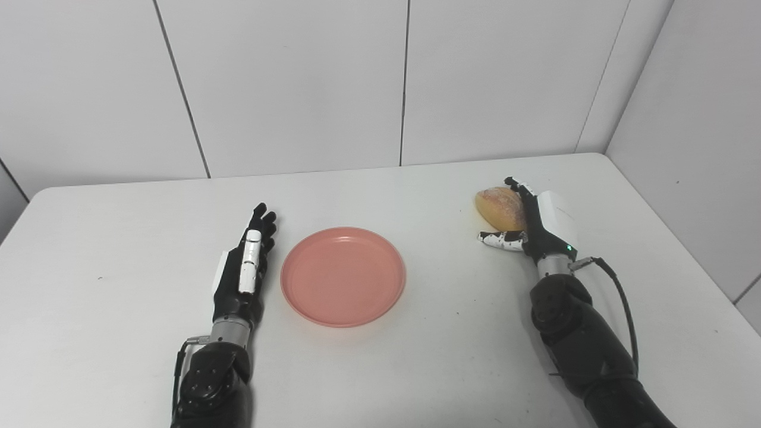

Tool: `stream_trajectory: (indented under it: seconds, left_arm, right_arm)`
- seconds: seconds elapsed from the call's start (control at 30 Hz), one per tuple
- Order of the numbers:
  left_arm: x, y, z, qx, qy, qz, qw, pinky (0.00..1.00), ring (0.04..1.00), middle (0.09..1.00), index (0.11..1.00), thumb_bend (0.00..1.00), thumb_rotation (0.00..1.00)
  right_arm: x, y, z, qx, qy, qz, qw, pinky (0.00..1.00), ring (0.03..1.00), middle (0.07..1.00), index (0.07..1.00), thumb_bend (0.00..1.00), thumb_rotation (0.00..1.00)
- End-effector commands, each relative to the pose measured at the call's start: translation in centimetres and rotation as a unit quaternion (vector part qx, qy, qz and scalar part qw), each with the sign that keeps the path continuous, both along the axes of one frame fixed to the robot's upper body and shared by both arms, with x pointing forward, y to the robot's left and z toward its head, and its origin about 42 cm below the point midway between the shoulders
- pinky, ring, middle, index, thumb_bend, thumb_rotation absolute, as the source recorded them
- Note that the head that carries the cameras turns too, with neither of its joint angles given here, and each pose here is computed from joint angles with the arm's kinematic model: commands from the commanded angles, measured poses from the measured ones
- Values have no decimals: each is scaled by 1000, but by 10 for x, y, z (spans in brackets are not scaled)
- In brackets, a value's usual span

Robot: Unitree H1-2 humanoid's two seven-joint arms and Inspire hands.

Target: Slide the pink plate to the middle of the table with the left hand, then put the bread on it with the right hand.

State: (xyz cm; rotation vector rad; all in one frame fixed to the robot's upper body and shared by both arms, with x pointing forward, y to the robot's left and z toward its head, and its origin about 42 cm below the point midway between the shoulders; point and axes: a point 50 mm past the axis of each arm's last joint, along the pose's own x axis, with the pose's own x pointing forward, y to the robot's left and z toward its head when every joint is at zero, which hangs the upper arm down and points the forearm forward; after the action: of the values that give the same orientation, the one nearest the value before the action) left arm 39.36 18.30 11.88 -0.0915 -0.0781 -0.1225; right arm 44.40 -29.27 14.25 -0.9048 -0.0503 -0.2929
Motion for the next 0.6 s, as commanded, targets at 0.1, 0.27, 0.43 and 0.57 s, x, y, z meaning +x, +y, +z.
stream_trajectory:
  seconds: [0.1,0.27,0.43,0.57]
  left_arm:
    - [1,1,9,0,-18,-5,1000,1000,973,948,935,516,1000]
    - [1,0,10,0,-20,-5,1000,1000,970,948,937,511,1000]
    - [1,-1,10,0,-19,-5,1000,1000,971,951,940,520,1000]
    - [1,-1,9,-2,-17,-4,1000,1000,969,949,938,519,1000]
  right_arm:
    - [13,-1,28,2,-53,6,999,421,543,672,737,417,0]
    - [11,0,29,19,-69,2,997,315,430,558,714,424,0]
    - [10,1,30,23,-78,-2,997,307,407,511,697,431,0]
    - [10,0,30,24,-87,-1,996,318,414,501,683,434,0]
